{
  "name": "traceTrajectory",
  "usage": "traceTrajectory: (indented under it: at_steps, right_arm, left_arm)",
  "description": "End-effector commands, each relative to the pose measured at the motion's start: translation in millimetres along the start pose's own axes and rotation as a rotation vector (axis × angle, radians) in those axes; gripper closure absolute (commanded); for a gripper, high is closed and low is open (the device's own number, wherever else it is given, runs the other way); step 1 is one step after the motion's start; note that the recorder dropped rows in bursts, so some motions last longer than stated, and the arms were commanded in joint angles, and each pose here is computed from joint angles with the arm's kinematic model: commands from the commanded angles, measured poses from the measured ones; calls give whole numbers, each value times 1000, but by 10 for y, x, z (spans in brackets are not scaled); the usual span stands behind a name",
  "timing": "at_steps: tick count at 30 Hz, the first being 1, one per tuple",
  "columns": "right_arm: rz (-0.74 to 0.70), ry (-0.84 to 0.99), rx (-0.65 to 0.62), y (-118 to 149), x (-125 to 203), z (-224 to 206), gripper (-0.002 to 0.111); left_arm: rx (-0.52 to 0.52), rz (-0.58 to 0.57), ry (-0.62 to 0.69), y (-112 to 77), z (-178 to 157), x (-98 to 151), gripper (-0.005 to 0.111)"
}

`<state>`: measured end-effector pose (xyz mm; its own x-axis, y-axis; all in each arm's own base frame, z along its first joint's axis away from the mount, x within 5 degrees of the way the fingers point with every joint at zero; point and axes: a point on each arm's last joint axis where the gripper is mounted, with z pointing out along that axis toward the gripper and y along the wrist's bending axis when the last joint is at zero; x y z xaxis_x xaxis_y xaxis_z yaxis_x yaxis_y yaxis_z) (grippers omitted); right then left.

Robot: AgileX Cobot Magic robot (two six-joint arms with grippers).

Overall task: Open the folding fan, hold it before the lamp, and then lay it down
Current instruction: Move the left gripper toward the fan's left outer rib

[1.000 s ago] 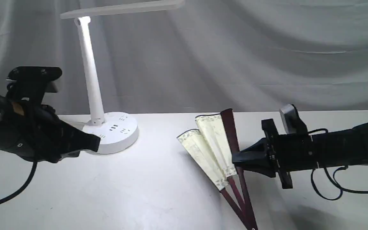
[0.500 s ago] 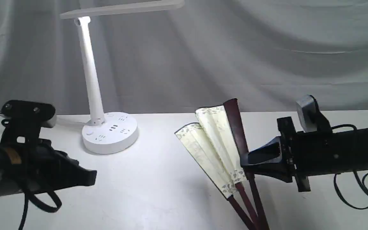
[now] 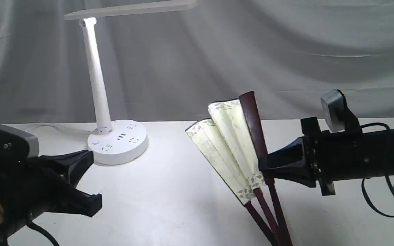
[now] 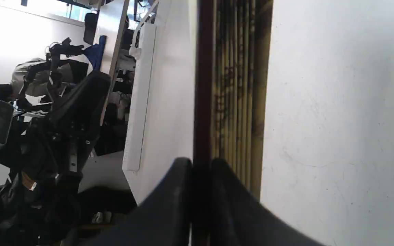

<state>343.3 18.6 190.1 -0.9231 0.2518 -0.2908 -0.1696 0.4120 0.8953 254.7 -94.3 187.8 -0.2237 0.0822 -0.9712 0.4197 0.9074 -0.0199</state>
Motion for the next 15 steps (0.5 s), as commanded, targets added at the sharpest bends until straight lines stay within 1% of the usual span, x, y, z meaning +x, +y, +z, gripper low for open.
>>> traceTrajectory:
  at_steps: [1, 3, 6, 8, 12, 15]
  right_arm:
    - [-27, -4, -17, 48, -2, -23, 108]
    - [-34, -4, -17, 48, -2, -23, 108]
    - [-49, -2, -16, 47, -1, -23, 108]
    - [-49, -2, -15, 47, 0, -23, 108]
    - [-49, -2, -15, 47, 0, -23, 108]
    - [-53, -2, -15, 47, 0, -23, 108]
  left_arm:
    - [54, -22, -34, -58, -18, -23, 107]
    - [80, -41, -48, -80, -9, -23, 107]
    - [130, -128, -96, -116, 23, -20, 107]
    - [150, -186, -102, -125, 67, 34, 107]
    - [163, -337, -65, -124, 167, 218, 107]
    - [178, -471, -65, -125, 225, 324, 105]
